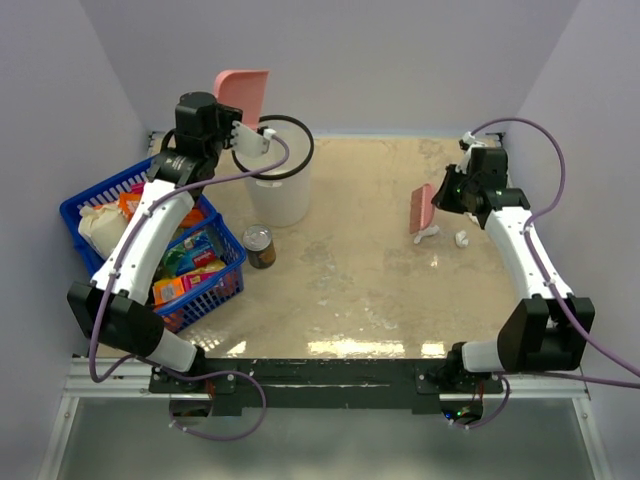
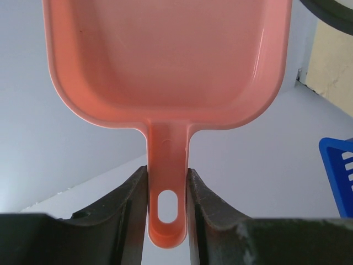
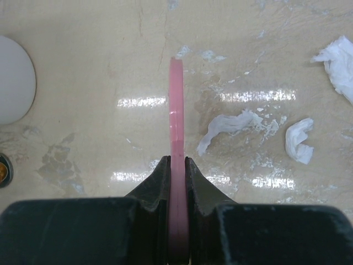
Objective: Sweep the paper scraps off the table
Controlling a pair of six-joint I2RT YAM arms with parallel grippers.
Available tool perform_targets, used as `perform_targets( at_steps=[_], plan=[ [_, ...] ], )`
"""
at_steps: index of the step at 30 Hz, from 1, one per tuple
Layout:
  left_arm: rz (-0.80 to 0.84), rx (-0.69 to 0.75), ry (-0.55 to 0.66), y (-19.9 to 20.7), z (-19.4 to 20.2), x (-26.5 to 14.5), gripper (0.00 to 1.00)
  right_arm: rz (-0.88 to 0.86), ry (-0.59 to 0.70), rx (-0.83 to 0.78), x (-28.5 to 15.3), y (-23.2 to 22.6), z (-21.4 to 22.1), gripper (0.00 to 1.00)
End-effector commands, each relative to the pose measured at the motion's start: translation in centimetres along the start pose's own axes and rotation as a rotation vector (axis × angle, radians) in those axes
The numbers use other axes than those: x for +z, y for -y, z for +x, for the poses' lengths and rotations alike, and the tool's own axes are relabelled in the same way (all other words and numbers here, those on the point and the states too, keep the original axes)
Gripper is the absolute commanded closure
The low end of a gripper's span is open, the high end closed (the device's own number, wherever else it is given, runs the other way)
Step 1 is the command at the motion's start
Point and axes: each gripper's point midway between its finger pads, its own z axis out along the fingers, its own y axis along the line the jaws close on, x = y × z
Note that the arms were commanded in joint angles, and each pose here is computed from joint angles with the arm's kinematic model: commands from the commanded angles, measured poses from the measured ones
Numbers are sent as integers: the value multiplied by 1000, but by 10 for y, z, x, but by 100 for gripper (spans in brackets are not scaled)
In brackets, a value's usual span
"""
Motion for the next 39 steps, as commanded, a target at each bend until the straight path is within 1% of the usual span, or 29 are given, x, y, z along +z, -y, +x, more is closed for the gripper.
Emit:
perform_targets(
  at_steps=[1,2,5,6,8,9,11,12,14,15,17,18,19,20,21,22,23,24,26,28,29,31,32,34,36,37,38,39],
  plan=[
    [-178,-58,-49,-44,15,-19,100,-36,70,1,-5,-10,-29,100],
    [-183,-76,-53,-46,15,-18,100,-35,77,2,-6,-11,-33,100],
    [-258,-227,17,-72,-3,-30,100,-39,99,-26,-6,-12,-45,100],
    [-292,-321,92,-86,-23,-41,100,-36,102,-30,-5,-12,-47,100],
    [-275,-395,184,-91,-53,-51,100,-1,127,-40,-4,-7,-57,100],
    [-266,-464,303,-100,-88,-67,100,10,144,-46,-5,-6,-63,100],
    [-165,-499,409,-86,-128,-77,100,71,191,-73,-9,3,-81,100],
    [-111,-548,518,-81,-163,-92,100,88,197,-85,-9,5,-84,100],
    [16,-563,603,-55,-196,-101,100,181,213,-130,-8,23,-92,100],
    [98,-580,693,-41,-226,-113,100,213,211,-163,-8,29,-93,100],
    [249,-575,754,-8,-259,-125,100,283,220,-208,-13,42,-96,100],
    [329,-567,826,5,-276,-134,100,316,214,-280,-15,49,-96,100],
    [414,-558,836,26,-288,-136,100,342,213,-309,-16,54,-96,100],
    [477,-582,848,38,-297,-140,100,365,201,-342,-13,61,-89,100],
    [559,-578,861,61,-308,-141,100,414,198,-405,-17,71,-89,100],
    [624,-576,848,80,-316,-138,100,435,191,-428,-16,76,-87,100],
    [700,-605,817,103,-322,-136,100,456,187,-447,-15,81,-84,100],
    [746,-603,801,115,-326,-134,100,484,184,-470,-19,85,-84,100],
    [871,-596,715,160,-330,-128,100,483,178,-491,-22,86,-84,100],
    [924,-593,659,193,-336,-118,100,501,168,-538,-28,88,-85,100],
    [988,-582,618,222,-335,-119,100,504,146,-551,-27,91,-80,100],
    [995,-610,600,243,-343,-109,100,519,116,-598,-28,95,-76,100],
    [1037,-629,566,265,-344,-110,100,513,97,-613,-28,95,-72,100],
    [1048,-658,578,278,-355,-105,100,496,90,-647,-32,93,-72,100],
    [1070,-691,563,293,-360,-104,99,499,86,-667,-32,95,-70,100],
    [1063,-707,574,295,-365,-100,95,500,80,-677,-29,95,-68,100],
    [1071,-709,573,301,-367,-99,84,507,77,-681,-29,98,-68,100],
    [1068,-708,575,304,-368,-97,80,502,78,-690,-27,97,-68,100]
  ],
)
